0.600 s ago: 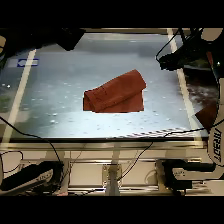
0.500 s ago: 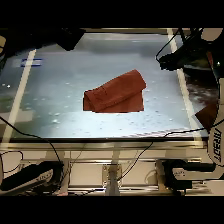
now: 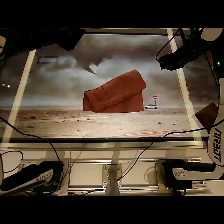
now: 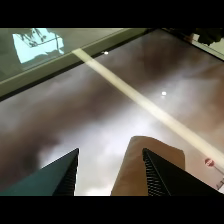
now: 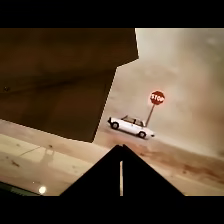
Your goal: Fold the clothes and pants, and hang the long-sleeved shirts on hangers.
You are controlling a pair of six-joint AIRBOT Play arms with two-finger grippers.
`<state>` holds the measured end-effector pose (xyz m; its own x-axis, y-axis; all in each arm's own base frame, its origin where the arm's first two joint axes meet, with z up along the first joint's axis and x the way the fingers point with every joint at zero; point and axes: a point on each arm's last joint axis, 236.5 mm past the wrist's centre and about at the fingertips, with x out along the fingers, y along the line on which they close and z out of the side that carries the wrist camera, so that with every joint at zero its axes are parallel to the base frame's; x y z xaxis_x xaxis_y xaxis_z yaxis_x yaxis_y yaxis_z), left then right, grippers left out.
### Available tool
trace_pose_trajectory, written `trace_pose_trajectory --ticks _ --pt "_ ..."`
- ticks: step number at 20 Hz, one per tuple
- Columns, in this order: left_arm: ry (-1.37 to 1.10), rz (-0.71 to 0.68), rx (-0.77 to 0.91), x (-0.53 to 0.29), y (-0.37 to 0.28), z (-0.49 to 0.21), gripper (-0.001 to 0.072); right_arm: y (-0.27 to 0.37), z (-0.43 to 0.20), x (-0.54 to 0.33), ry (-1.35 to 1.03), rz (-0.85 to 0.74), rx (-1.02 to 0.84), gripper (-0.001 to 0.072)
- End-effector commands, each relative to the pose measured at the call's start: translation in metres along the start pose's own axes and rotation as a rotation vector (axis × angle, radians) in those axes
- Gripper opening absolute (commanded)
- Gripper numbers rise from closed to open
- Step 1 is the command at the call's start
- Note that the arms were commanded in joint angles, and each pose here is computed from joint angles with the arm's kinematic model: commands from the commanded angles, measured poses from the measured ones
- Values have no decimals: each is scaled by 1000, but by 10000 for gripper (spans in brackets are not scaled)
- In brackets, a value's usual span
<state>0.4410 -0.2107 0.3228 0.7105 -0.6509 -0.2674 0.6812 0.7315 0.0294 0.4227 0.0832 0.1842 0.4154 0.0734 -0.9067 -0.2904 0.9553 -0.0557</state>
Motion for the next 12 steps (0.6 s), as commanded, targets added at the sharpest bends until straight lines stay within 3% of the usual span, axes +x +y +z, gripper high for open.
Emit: trace_pose_trajectory --ticks 1,8,12 --pt "0 0 -1 0 0 0 429 -2 28 -2 -117 -12 -2 7" --pt "-31 -38 -43 0 -9 7 429 0 72 -12 -308 -2 2 8" --pt "-33 -43 -95 0 -10 8 429 2 55 -8 -235 9 -7 7"
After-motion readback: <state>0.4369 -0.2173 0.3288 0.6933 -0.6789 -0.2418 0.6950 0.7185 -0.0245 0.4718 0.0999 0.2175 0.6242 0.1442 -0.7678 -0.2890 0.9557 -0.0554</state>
